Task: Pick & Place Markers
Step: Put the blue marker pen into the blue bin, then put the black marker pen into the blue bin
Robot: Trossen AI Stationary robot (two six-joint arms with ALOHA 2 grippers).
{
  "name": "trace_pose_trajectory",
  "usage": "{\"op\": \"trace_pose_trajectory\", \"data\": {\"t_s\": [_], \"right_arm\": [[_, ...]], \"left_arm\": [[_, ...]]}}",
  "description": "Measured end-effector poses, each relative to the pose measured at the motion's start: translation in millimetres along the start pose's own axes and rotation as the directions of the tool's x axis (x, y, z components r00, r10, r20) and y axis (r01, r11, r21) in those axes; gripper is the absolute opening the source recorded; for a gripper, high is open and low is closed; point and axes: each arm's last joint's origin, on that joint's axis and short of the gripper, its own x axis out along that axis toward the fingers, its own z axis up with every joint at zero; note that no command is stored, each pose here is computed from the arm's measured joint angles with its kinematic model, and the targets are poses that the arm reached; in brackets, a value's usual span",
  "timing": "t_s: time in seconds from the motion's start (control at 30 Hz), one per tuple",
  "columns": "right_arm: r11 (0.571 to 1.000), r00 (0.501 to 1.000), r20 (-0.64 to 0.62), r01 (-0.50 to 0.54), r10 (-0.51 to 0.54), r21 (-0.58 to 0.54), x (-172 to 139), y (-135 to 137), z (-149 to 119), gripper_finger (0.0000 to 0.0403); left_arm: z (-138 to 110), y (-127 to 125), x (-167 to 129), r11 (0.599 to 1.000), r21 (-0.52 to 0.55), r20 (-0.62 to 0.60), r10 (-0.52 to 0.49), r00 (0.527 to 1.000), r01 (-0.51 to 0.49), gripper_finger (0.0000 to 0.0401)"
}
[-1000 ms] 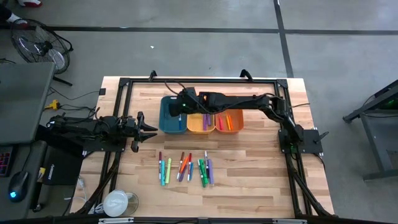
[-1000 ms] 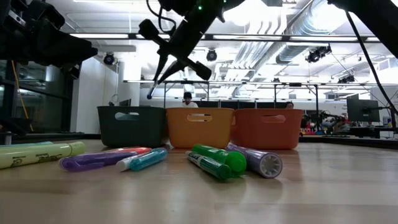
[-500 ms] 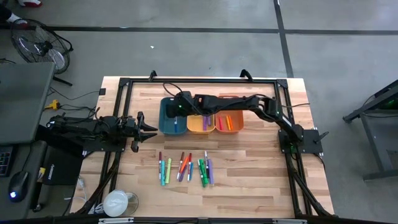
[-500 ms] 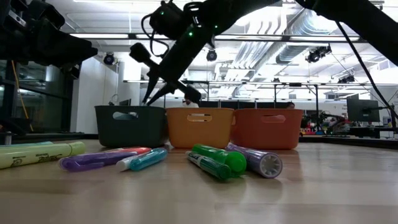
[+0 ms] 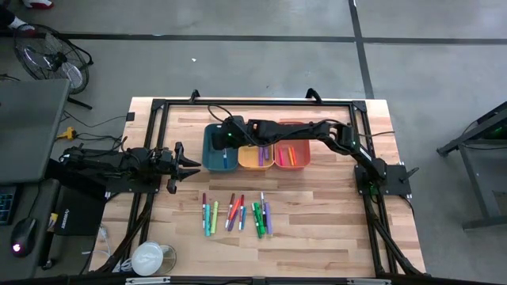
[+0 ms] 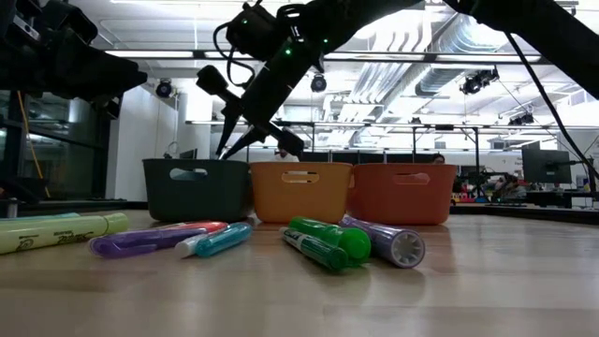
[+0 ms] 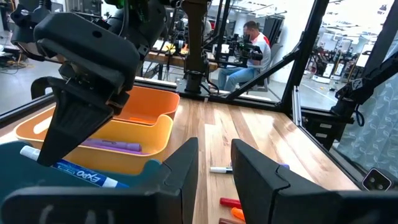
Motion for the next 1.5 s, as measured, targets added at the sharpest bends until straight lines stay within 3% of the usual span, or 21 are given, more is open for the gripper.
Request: {"op": "trace_pose_trajectory", "data": {"t_s": [0.27, 0.67, 0.93, 1.2, 1.5], "right_arm": [[1.0, 1.0, -0.001, 0.0, 0.0, -0.012, 0, 0, 0, 0.005], [1.0, 1.0, 0.001, -0.003, 0.003, -0.022, -2, 1, 0, 0.0113], [0.998, 1.0, -0.011, -0.01, 0.01, -0.062, -20, 9, -1, 0.0147], [0.991, 0.997, -0.072, 0.029, -0.039, -0.129, -48, 19, -22, 0.0161], [0.97, 0.97, -0.183, 0.12, -0.16, -0.211, -74, 23, -63, 0.0156]], "left_arm": [[0, 0, 0, 1.0, 0.0, 0.0, 0.0, 1.0, 0.0, 0.0094], [0, 0, 0, 1.0, 0.0, 0.0, 0.001, 1.0, -0.001, 0.0094], [0, 0, 0, 1.0, 0.0, 0.0, 0.001, 1.0, -0.001, 0.0094], [0, 0, 0, 1.0, 0.0, 0.0, 0.001, 1.0, -0.001, 0.0094], [0, 0, 0, 1.0, 0.0, 0.0, 0.001, 1.0, -0.001, 0.0094]]}}
